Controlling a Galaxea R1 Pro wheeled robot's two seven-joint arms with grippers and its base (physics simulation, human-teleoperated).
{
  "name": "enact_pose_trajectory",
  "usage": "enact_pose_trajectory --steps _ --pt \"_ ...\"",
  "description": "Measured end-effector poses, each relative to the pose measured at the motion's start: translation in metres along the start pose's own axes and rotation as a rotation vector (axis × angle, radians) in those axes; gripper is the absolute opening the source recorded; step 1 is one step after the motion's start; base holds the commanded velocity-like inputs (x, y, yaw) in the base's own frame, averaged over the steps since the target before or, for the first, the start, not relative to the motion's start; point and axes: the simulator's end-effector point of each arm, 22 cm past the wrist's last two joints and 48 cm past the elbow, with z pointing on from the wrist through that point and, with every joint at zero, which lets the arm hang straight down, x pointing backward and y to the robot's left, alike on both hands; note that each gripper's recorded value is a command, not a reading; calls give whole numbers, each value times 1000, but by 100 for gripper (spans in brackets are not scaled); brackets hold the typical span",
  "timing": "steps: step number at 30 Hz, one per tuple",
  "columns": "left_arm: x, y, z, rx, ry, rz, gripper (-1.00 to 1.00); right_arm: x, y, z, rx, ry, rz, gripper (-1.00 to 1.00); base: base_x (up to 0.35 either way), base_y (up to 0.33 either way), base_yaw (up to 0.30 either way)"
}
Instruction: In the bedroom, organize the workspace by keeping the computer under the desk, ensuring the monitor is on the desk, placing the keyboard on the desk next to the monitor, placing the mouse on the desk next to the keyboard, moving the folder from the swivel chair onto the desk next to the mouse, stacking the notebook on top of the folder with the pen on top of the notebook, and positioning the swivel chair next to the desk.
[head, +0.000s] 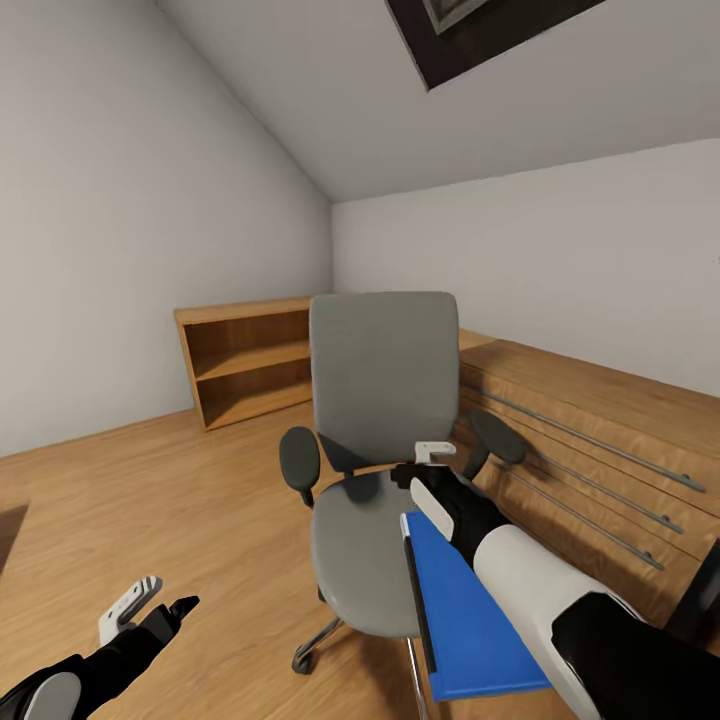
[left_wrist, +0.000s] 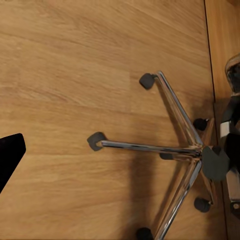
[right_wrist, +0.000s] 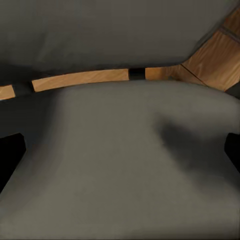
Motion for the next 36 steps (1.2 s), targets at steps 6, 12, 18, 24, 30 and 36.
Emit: enact_pose_trajectory --steps 6,12,18,24,30,36 --pt "-2 -1 -2 4 -6 -1 100 -11 21 -39 -68 -85 12 100 0 0 0" --pt "-2 -1 -2 5 -6 -1 100 -3 35 -78 -113 -130 49 100 0 0 0" --pt "-3 -1 -2 4 -7 -1 100 -21 47 -99 -154 -173 67 100 0 0 -10" --pt "-3 -2 -3 7 -9 -1 100 -14 46 -102 -157 -174 76 100 -228 95 -133" --pt "-4 -3 -4 9 -12 -1 100 -16 45 -104 -157 -177 76 100 -304 159 -261" --pt "-5 -4 -4 12 -14 0 100 -17 45 -105 -156 -181 77 100 -324 92 -272"
